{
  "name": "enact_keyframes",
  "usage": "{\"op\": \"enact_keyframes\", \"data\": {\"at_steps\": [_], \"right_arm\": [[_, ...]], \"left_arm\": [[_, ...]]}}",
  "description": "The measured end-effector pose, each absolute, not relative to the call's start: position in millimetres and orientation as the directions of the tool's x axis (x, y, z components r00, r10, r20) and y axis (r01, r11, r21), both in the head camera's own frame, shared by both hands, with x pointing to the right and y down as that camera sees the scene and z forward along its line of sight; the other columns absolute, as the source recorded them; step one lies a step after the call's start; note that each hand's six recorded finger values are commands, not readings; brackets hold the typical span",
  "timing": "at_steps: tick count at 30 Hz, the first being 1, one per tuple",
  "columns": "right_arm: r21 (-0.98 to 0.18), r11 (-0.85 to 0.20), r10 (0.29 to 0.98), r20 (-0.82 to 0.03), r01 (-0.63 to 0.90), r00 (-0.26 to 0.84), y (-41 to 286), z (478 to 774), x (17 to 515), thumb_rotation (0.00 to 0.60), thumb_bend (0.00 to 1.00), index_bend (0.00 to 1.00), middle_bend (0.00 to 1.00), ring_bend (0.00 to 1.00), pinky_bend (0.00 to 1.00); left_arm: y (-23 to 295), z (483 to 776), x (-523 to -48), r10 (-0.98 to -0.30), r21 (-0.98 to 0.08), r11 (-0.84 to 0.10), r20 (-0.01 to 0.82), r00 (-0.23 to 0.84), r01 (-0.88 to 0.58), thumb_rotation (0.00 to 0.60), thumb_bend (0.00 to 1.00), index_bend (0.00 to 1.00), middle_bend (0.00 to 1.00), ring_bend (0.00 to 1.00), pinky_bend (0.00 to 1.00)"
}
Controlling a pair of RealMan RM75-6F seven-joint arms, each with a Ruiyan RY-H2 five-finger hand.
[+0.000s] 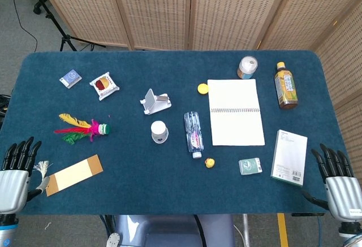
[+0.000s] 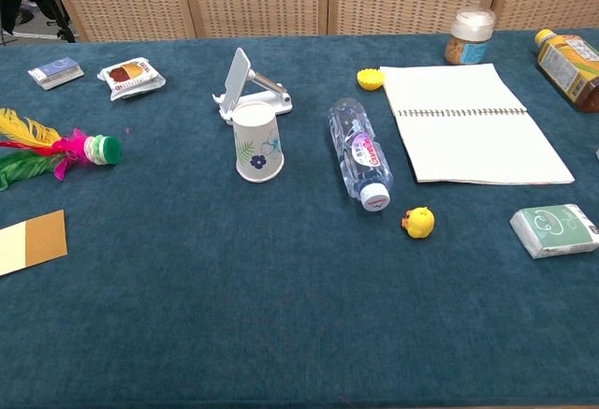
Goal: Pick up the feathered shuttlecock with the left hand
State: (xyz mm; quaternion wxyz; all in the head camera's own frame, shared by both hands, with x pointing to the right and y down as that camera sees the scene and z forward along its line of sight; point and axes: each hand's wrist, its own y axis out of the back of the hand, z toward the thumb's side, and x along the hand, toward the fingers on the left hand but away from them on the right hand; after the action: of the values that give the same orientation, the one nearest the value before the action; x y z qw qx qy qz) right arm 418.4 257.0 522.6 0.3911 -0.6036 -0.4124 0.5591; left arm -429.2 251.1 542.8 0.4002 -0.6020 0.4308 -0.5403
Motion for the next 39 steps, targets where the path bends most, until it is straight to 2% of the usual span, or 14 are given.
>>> {"op": "enact_keyframes", "data": {"at_steps": [4,7,14,20,25,39], "right_arm": [[-0.932,-0.358,0.934,-0.356,0.058,0.037,256.7,524.3,417.1,0.6,0.0,0.0,0.0,0.0,0.0],[-0.931,-0.36,0.933,-0.358,0.059,0.034,256.4,525.1,418.0,0.6,0.0,0.0,0.0,0.0,0.0],[-0.93,-0.361,0.932,-0.359,0.064,0.04,255.9,525.2,417.1,0.6,0.0,0.0,0.0,0.0,0.0],[-0.932,-0.355,0.935,-0.352,0.073,0.052,256.0,523.0,414.9,0.6,0.0,0.0,0.0,0.0,0.0],[-0.932,-0.354,0.935,-0.351,0.076,0.049,255.6,522.5,416.5,0.6,0.0,0.0,0.0,0.0,0.0],[-0.935,-0.346,0.938,-0.344,0.082,0.044,255.4,519.9,419.0,0.6,0.0,0.0,0.0,0.0,0.0]], "left_arm": [[250.7,541.5,-430.0,-0.952,-0.948,-0.307,0.305,0.042,-0.088,0.6,0.22,0.0,0.0,0.0,0.0],[249.5,540.8,-431.7,-0.952,-0.948,-0.306,0.304,0.032,-0.088,0.6,0.22,0.04,0.0,0.0,0.0],[235.9,542.3,-438.9,-0.947,-0.945,-0.32,0.32,0.012,-0.072,0.6,0.27,0.21,0.0,0.0,0.0],[208.1,556.4,-452.1,-0.92,-0.919,-0.388,0.391,-0.035,-0.064,0.6,0.33,0.35,0.0,0.0,0.0],[186.0,569.6,-463.4,-0.891,-0.894,-0.442,0.447,-0.083,-0.068,0.6,0.37,0.37,0.0,0.0,0.0],[155.8,608.0,-492.5,-0.859,-0.876,-0.482,0.479,-0.182,-0.027,0.6,0.42,0.45,0.0,0.0,0.0]]}}
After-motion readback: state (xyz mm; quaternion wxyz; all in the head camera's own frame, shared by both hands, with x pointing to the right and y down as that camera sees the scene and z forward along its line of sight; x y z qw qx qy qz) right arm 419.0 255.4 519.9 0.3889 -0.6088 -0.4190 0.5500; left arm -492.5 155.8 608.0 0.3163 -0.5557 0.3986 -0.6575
